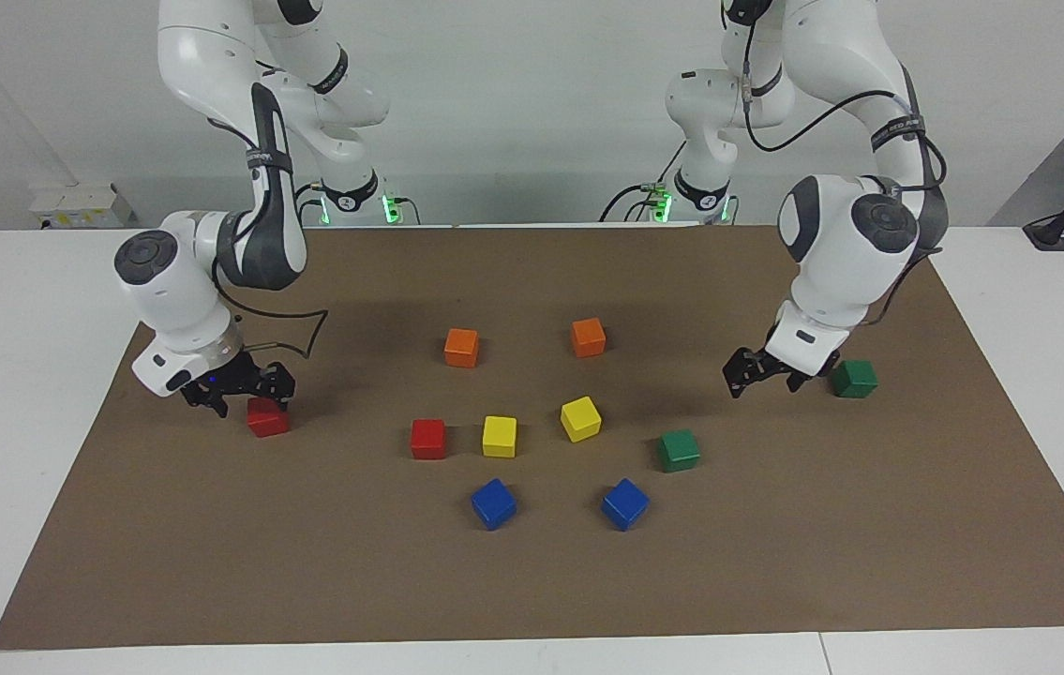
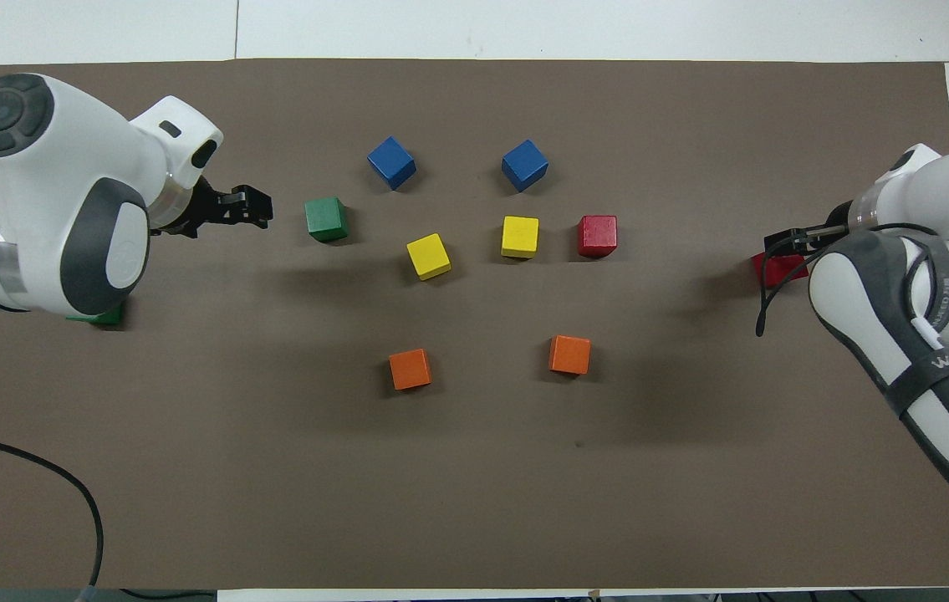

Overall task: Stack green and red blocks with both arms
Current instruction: 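Reach the left gripper to other green while the right gripper reaches red, then grasp the green block with the left gripper while the right gripper grasps red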

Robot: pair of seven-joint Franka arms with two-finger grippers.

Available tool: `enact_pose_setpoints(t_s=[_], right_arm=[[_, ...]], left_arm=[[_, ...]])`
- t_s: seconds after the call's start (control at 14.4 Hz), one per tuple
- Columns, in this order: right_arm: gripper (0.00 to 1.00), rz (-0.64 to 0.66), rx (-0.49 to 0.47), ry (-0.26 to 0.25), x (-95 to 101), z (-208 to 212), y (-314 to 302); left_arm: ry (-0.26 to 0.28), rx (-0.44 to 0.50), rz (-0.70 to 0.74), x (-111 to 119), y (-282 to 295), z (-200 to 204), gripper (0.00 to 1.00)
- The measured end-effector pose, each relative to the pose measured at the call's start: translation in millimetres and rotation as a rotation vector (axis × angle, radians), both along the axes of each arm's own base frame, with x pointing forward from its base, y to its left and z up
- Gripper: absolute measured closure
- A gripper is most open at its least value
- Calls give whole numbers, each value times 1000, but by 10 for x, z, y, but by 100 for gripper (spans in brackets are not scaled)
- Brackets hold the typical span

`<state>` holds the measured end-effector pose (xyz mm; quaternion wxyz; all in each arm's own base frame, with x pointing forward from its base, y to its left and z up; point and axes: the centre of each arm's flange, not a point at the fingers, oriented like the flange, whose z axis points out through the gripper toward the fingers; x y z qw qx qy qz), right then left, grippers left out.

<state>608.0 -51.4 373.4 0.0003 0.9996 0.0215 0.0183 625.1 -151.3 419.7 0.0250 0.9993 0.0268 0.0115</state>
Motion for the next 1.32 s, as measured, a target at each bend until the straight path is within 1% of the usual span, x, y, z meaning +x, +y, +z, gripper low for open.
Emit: enact_pose_setpoints(t_s=[0.07,0.21,0.35,0.49,0.62,0.83,1.04,1.32], right_arm=[[0,-31,3,2,63,237,91],[0,-111,10,-19,162,592,464],[0,-187,20,-31,177,667,1068],[0,-195,-1,-28,104,607,1687],[0,-165,-22,-25,44,519,2042],[0,-126,-24,-22,45,303,2295],[0,-118,-18,-33,99,114,2367],[0,-120,-3,-62,131,-31,2532]], left_arm=[[9,0,9,17,-172,-78,0],[28,2,32,47,-470,-278,0],[24,-2,48,92,-664,-474,0],[16,-6,65,141,-725,-629,0],[14,-7,70,189,-722,-711,0],[7,-9,74,267,-724,-731,0],[4,-7,74,322,-732,-778,0],[-28,-7,68,372,-739,-814,0]])
